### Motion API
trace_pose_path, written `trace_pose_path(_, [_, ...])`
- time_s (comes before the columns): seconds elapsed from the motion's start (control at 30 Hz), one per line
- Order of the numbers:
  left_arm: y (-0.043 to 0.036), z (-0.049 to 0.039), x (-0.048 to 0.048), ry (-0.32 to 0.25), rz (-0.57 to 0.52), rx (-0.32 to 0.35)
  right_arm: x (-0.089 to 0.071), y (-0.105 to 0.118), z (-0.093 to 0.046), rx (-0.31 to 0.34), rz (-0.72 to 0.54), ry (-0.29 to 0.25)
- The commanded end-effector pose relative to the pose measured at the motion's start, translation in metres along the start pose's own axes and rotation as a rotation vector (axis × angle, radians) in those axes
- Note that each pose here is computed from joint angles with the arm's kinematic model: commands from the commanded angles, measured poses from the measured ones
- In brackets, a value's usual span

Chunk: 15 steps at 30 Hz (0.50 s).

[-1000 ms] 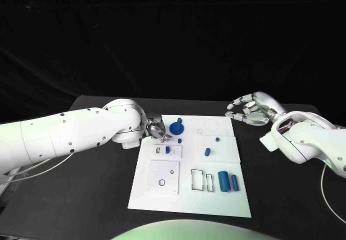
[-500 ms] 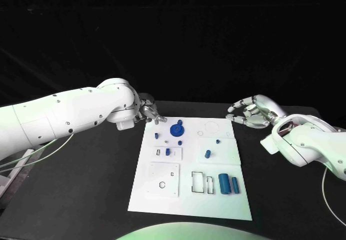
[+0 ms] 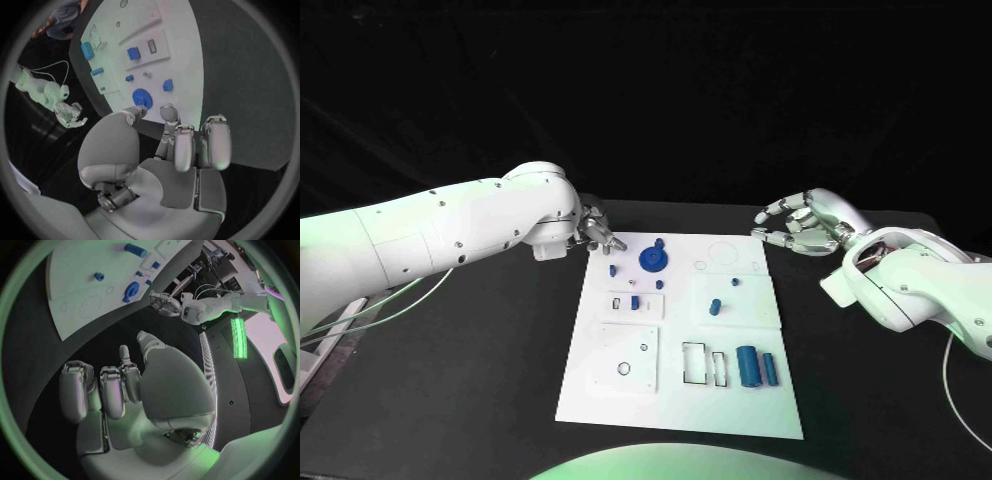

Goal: Assemble the parts on the task board

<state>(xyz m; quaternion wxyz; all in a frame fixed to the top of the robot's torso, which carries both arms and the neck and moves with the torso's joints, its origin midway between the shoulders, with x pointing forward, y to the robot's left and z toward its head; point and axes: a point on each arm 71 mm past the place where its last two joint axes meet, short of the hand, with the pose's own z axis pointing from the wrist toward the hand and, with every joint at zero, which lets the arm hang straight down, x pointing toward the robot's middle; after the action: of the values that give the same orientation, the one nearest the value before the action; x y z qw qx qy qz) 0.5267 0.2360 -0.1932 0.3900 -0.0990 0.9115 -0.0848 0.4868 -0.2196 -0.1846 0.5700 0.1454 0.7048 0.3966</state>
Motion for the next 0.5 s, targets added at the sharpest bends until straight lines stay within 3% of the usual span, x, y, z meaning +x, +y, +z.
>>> trace_pose_path(0.03, [0.0008,0.0045,0.0064,0.058,0.051,-0.006,0.002,0.001,0.0,-0.008,-0.007,0.014])
trace_pose_path(0.5, [0.0019,0.0148,0.0189,0.101,0.063,-0.022,0.002,0.001,0.0,-0.008,-0.007,0.015])
